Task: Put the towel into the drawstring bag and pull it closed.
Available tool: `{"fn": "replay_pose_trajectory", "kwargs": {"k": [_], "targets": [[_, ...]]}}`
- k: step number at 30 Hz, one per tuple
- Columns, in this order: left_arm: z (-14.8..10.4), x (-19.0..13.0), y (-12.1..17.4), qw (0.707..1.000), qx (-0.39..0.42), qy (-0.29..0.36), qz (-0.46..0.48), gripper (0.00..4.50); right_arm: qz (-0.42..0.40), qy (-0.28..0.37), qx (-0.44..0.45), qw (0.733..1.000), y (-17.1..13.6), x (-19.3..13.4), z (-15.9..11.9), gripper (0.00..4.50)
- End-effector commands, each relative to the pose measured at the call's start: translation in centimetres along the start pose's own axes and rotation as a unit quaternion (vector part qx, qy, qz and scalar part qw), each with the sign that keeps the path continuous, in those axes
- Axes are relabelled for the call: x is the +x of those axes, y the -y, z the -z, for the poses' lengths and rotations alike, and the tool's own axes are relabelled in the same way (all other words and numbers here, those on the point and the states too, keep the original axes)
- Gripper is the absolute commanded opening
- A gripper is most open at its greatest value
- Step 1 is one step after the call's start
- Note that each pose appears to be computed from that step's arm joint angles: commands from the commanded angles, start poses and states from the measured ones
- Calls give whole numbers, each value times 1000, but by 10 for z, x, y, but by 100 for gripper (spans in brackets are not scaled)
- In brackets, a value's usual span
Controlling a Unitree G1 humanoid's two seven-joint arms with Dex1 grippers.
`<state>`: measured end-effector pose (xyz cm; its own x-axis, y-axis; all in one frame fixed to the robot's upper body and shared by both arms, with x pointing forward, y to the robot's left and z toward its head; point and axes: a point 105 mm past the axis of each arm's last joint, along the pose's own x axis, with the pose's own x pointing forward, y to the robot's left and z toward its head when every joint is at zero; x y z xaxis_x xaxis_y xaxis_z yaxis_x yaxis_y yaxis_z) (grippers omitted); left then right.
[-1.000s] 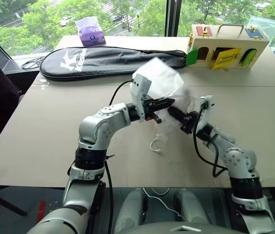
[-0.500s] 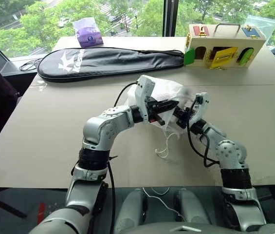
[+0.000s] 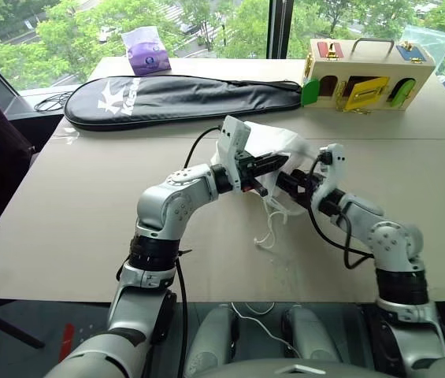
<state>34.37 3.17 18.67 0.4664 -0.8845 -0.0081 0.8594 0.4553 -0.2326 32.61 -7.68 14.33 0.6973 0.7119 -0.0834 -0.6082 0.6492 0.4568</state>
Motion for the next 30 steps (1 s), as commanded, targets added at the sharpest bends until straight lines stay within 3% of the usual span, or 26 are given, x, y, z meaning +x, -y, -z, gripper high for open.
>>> {"fn": "replay_pose_trajectory", "kwargs": {"k": [1,5,10,13,23,30], "targets": [[-11,1,-2,1000,16,18,-6,0,-74,14,-53,996,-23,-24,-15,421],[-12,1,-5,1000,17,21,-12,0,-89,46,-83,992,-22,-55,-32,421],[-14,1,-8,999,17,26,-18,0,33,100,-140,985,19,-79,-55,421],[-14,2,-8,999,17,27,-18,0,89,98,-191,973,34,-79,-59,421],[-16,6,-10,999,25,27,-17,0,73,62,-306,947,16,-54,-44,421],[-16,10,-8,999,29,28,-13,0,20,46,-319,947,-2,-47,-33,421]]}}
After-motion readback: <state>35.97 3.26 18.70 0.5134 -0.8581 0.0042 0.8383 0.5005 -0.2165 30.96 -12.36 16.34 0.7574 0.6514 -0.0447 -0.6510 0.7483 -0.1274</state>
